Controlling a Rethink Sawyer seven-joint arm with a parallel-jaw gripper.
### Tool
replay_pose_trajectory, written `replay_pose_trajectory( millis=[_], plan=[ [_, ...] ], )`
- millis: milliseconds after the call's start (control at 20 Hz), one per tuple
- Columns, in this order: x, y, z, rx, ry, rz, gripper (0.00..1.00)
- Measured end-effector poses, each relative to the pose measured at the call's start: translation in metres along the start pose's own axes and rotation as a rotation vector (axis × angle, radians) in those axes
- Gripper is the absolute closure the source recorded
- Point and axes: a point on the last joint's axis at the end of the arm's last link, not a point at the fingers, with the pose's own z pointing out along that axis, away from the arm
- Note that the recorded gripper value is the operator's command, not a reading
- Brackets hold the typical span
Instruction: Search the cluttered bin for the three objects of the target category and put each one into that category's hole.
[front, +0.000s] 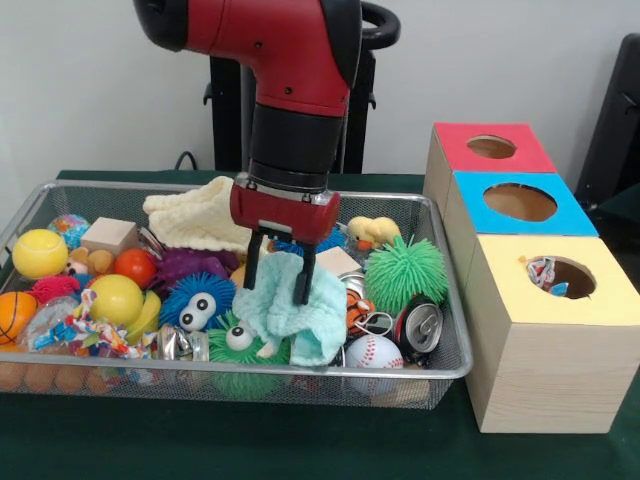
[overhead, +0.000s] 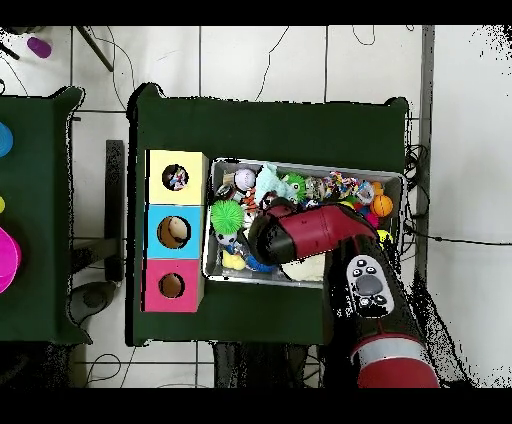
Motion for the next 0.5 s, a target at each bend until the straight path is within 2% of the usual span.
replay_pose_trajectory(
  millis=[300, 500],
  plan=[
    [-0.019, -0.007, -0.018, 0.033, 0.063, 0.036, 0.0],
    [-0.026, -0.002, -0.025, 0.024, 0.066, 0.039, 0.0]
  ],
)
